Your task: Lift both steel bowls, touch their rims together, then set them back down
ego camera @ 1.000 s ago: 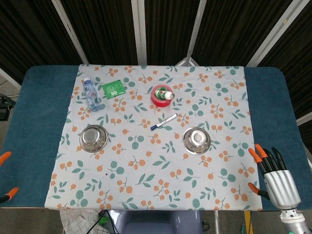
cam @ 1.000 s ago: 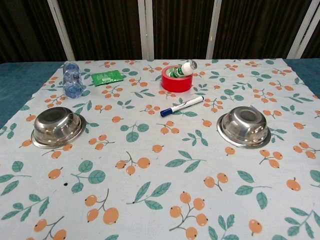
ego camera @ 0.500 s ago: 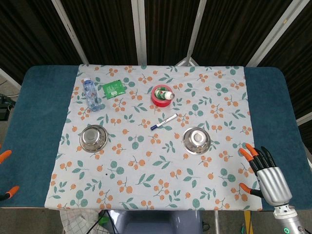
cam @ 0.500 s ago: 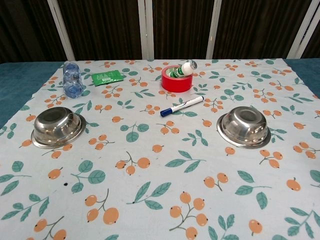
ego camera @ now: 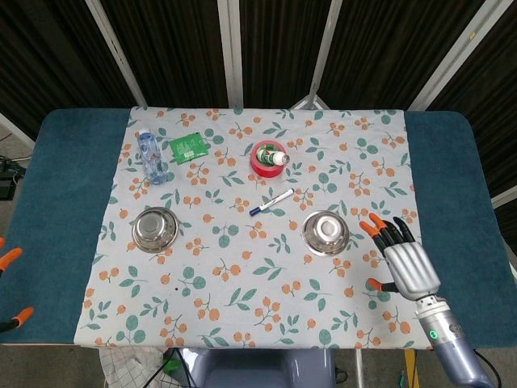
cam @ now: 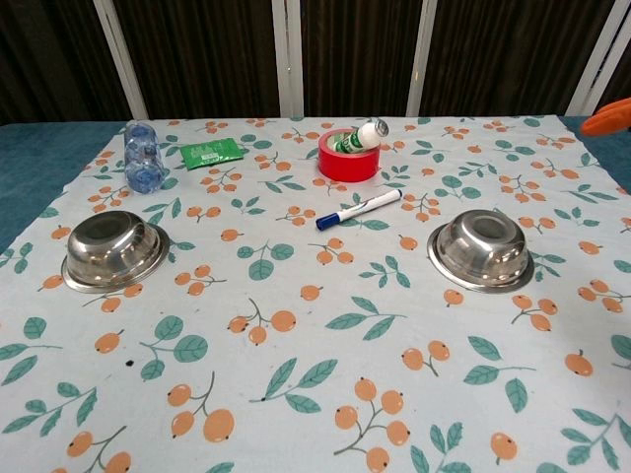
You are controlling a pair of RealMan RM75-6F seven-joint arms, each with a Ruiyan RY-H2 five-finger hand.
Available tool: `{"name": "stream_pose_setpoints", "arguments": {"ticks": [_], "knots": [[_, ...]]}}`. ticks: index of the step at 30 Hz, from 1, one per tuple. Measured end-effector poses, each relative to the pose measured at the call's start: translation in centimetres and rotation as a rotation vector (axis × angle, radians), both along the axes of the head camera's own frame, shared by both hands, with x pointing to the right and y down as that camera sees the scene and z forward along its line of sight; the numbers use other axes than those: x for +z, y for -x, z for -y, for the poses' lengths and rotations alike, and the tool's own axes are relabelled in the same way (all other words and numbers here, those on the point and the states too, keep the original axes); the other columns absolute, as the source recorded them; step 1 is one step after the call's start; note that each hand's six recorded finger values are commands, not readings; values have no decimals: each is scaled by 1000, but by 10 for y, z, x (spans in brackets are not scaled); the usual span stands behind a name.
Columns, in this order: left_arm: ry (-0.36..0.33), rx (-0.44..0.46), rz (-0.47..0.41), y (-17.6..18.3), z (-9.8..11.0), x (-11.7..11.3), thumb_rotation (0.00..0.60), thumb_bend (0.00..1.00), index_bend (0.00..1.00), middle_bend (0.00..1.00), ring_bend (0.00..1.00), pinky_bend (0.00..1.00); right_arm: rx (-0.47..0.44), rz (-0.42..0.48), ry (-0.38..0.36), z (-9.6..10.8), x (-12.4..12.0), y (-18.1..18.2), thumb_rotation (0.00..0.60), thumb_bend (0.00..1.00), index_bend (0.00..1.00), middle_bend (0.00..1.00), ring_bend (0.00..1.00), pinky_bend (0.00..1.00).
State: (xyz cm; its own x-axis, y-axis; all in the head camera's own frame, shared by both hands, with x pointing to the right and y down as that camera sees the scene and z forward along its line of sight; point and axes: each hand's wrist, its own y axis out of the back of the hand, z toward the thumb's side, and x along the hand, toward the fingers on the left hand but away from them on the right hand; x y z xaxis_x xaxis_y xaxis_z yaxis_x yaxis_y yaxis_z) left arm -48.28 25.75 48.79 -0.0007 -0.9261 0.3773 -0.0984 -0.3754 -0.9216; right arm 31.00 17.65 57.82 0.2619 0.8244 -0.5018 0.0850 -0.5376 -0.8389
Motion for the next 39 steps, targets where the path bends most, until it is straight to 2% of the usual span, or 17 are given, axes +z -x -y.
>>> {"name": "stream_pose_setpoints", "arguments": {"ticks": [10,19,33,39], "knots": [[-2,-3,8,-1,-2,-1,600,1,167,0,0,0,-17,-55,77,26,44,46,600,0,144,45,111,0],[-8,-15,25,2,-1,-2,600,1,167,0,0,0,-21,-99,133,39,75,78,600,0,143,45,112,0],[-8,-30,54,4,0,0,600,1,167,0,0,0,-46,-189,191,53,106,96,600,0,143,46,130,1],[-7,-40,71,6,1,3,600,1,167,0,0,0,-45,-215,215,58,119,96,600,0,143,55,178,10]]}}
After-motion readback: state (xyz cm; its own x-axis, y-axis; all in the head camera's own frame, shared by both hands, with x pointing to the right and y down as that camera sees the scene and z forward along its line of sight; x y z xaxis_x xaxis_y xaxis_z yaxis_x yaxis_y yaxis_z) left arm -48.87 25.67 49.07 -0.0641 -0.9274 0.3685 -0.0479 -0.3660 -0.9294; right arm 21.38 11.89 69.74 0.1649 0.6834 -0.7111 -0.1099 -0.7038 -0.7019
